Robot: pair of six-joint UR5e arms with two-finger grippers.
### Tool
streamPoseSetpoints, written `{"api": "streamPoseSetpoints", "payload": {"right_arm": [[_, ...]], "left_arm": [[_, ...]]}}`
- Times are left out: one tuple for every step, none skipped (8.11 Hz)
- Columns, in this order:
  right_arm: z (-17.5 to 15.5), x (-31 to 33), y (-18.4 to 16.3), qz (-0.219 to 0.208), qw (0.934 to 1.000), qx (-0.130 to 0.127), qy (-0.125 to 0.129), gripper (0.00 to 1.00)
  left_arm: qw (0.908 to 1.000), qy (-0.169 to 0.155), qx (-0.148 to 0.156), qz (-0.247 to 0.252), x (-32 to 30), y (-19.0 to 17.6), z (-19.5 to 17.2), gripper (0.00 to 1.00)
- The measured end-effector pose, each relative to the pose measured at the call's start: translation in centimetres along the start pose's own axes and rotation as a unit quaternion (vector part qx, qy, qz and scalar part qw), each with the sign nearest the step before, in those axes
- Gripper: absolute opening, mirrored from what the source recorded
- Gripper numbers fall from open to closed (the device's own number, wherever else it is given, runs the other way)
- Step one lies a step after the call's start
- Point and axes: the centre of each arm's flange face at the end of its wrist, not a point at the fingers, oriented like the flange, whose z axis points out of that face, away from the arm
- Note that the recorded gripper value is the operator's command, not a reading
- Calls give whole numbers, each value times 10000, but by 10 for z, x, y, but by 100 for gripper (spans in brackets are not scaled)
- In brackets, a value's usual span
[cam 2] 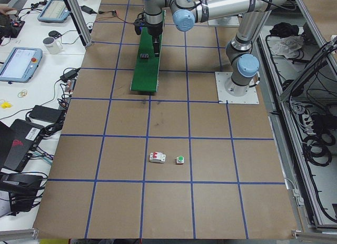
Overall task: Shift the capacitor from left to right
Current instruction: 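Hold the left gripper still while the belt carries the capacitor toward the right gripper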
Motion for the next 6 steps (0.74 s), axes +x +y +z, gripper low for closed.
{"api": "streamPoseSetpoints", "payload": {"right_arm": [[3,1,2,-5,10000,-14,1,100],[5,2,3,-10,10000,-21,11,100],[5,4,3,-12,10000,-31,89,100],[6,6,3,-22,9999,-46,165,100],[9,7,3,-111,9997,-76,211,100],[11,8,3,-294,9993,-102,228,100]], "left_arm": [[10000,0,-5,2,0,0,1,100],[10000,2,-12,3,0,0,1,100],[10000,5,-19,4,0,-1,2,100],[10000,5,-24,1,0,-1,2,100],[10000,4,-27,-5,0,-1,3,100],[10000,3,-30,-8,0,-1,3,100]]}}
